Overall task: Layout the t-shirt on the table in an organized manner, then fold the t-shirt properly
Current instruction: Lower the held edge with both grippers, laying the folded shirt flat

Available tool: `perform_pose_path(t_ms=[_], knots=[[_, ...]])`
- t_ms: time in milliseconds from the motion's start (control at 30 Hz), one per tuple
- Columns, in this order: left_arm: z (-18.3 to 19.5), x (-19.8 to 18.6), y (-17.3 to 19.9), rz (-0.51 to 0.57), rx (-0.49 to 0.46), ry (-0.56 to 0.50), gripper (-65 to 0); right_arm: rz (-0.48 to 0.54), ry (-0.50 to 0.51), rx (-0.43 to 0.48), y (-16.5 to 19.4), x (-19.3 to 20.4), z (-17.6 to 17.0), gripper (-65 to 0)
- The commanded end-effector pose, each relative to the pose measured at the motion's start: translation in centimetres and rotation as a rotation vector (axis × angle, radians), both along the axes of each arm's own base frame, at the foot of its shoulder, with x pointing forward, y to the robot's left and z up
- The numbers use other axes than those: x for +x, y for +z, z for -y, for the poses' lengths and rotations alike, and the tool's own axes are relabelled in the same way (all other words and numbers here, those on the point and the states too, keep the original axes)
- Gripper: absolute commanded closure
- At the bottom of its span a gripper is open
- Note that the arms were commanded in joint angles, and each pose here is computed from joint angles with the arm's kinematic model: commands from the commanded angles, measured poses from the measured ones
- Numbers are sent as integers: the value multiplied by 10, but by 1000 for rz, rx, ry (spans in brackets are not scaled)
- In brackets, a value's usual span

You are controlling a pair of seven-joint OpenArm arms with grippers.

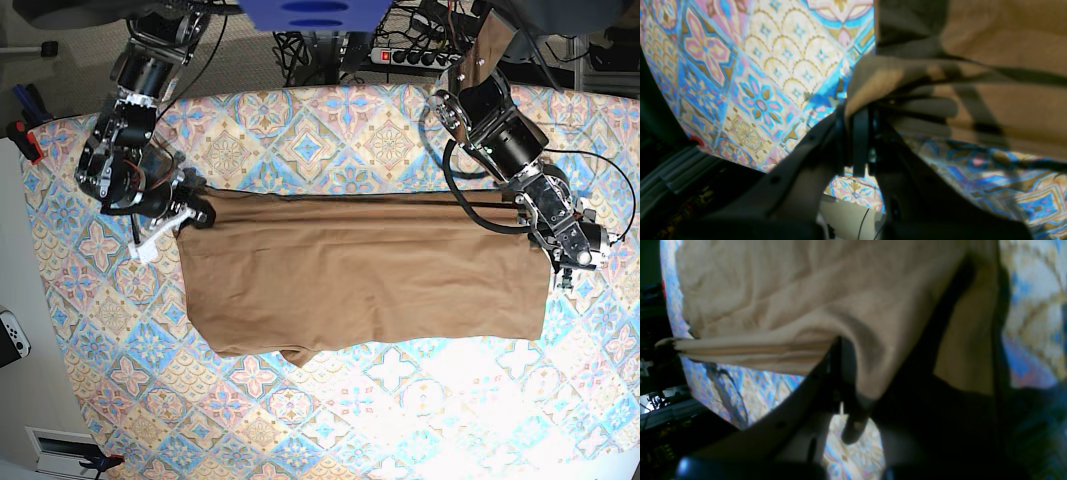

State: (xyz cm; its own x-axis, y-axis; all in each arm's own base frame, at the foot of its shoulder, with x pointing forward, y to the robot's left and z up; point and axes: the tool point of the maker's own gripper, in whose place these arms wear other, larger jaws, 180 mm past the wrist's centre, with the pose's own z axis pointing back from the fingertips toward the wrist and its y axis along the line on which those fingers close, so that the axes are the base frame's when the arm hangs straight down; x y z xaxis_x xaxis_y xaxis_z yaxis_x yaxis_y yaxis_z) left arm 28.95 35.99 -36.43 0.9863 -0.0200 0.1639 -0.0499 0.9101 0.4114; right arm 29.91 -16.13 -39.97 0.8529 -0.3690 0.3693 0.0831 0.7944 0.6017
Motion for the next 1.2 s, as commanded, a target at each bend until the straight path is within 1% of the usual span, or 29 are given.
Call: perform_pose_path(t_ms=[0,67,200,300,500,933,967,1100,1167], knots=[[-10,8,17,35,38,14,0,69,-15,-5,18,20,7,0],[-10,7,16,33,38,14,0,75,-8,6,20,28,4,0],[-9,3,12,20,37,11,0,56,65,9,14,30,-18,0],[-10,5,9,48,45,-10,0,93,59,5,17,37,-22,0],[-10,8,6,77,42,-28,0,54,41,28,2,33,-22,0],[-9,8,6,78,41,-28,0,51,45,16,2,33,-18,0],[-10,8,6,78,41,-27,-14,51,47,15,3,33,-18,0],[-12,7,7,80,46,-25,-103,54,50,14,4,33,-18,-2],[-12,7,8,79,47,-24,-137,54,47,14,4,33,-17,-64]])
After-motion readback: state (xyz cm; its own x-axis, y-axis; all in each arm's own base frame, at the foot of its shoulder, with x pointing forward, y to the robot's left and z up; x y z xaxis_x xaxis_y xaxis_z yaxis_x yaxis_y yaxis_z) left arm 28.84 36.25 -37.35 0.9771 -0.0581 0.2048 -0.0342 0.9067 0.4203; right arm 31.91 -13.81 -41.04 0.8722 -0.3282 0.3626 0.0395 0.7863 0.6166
